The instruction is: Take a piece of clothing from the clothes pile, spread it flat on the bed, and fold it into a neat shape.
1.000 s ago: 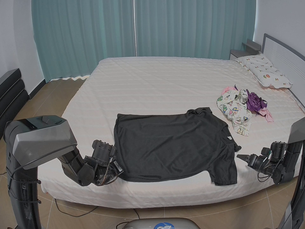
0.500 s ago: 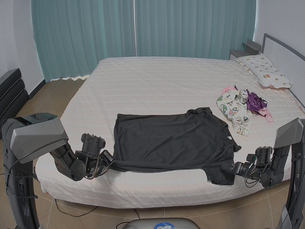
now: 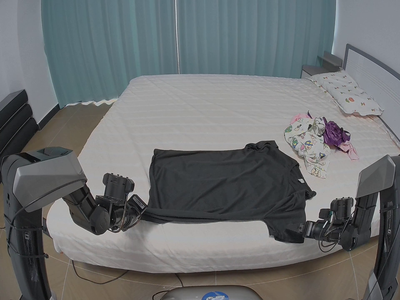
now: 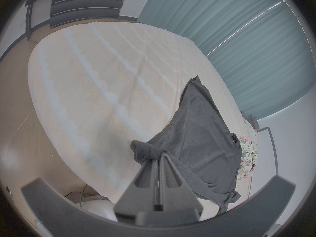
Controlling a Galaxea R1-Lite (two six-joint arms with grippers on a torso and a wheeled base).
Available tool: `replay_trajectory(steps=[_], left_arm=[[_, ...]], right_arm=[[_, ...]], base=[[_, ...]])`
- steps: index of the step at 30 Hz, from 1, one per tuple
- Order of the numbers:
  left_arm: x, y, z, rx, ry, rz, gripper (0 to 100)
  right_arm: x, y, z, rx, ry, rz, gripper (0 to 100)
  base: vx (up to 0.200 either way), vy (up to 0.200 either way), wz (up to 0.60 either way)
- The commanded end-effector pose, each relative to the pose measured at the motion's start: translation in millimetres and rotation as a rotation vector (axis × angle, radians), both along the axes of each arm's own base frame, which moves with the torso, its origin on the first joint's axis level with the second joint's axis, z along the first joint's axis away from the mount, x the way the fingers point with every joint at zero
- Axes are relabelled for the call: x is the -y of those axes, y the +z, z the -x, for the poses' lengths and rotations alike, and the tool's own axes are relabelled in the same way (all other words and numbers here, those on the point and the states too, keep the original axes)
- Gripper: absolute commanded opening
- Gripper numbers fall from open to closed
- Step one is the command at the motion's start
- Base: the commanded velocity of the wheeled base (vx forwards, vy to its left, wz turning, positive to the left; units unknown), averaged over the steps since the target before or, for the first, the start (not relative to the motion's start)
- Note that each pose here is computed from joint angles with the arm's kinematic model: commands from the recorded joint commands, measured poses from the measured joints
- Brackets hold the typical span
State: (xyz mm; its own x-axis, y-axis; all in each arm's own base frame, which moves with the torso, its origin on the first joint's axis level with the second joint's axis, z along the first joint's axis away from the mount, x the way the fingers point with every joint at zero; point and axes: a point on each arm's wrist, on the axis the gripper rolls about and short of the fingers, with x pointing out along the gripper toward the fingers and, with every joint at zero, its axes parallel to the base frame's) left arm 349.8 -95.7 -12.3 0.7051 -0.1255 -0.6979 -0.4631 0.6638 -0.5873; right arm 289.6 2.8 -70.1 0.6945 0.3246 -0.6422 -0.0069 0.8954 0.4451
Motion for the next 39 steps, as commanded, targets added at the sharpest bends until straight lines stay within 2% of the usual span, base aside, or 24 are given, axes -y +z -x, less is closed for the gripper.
replay_trajectory(steps=[1, 12, 26, 27, 39], left_arm=[[0, -1, 1, -0.003, -0.001, 0.000, 0], [0, -2, 2, -0.007, -0.002, -0.002, 0], [1, -1, 3, -0.009, -0.004, -0.002, 0], [0, -2, 3, -0.009, -0.004, -0.002, 0], [3, -2, 5, -0.014, -0.013, -0.002, 0]], right_arm=[[-1, -2, 4, -0.019, 0.003, 0.005, 100], [-18, -2, 20, -0.065, 0.063, 0.018, 100], [-21, -6, 18, -0.062, 0.041, 0.059, 100], [-22, -5, 19, -0.062, 0.041, 0.061, 0], [-4, 14, 37, -0.081, -0.019, 0.054, 0]], base=[[0.000, 0.000, 0.00], [0.000, 0.000, 0.00], [0.000, 0.000, 0.00], [0.000, 0.000, 0.00], [0.000, 0.000, 0.00]])
